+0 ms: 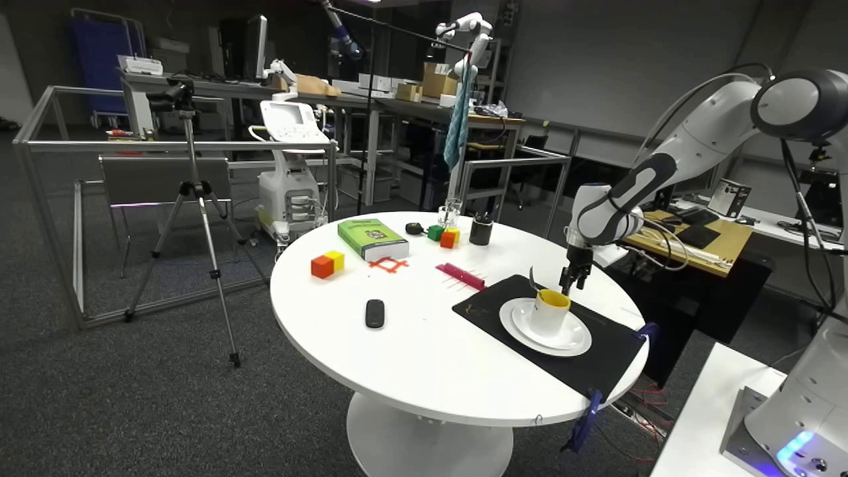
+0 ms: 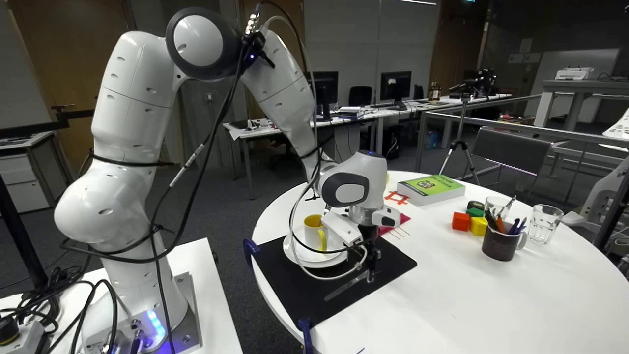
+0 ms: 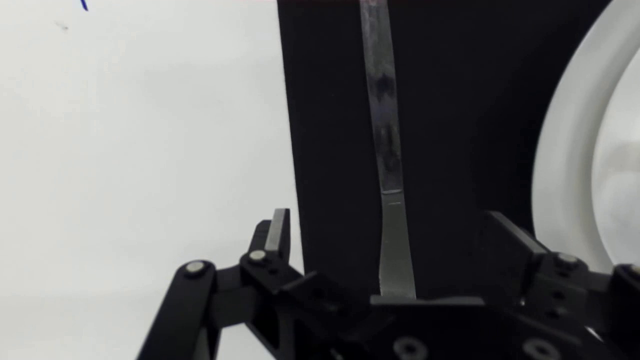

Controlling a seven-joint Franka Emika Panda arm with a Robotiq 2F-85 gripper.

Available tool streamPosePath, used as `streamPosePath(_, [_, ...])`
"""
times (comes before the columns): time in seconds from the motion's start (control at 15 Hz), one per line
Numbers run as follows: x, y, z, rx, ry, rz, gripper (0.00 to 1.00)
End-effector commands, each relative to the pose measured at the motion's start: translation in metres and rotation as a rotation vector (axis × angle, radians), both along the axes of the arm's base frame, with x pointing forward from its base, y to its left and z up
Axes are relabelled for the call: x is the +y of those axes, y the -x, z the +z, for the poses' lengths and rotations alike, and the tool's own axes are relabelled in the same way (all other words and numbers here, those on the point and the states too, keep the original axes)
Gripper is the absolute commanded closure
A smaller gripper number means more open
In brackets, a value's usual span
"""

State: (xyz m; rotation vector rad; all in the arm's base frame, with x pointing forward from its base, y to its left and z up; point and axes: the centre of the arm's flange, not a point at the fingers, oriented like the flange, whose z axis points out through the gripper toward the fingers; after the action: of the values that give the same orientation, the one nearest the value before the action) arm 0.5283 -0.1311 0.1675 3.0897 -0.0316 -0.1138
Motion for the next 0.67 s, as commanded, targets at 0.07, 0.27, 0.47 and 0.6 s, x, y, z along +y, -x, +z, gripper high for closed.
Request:
streamPosePath(0.07, [-0.009, 0.016, 0.007, -0.011, -0.045, 0.071, 0.0])
streamPosePath(0.27, [-0.008, 0.019, 0.002, -0.02, -0.072, 0.109, 0.0])
streamPosePath(0.47, [-0.007, 0.021, -0.001, -0.023, -0.089, 0.126, 0.0])
streamPosePath(0.6, [-0.007, 0.023, -0.001, -0.026, -0.079, 0.131, 0.0])
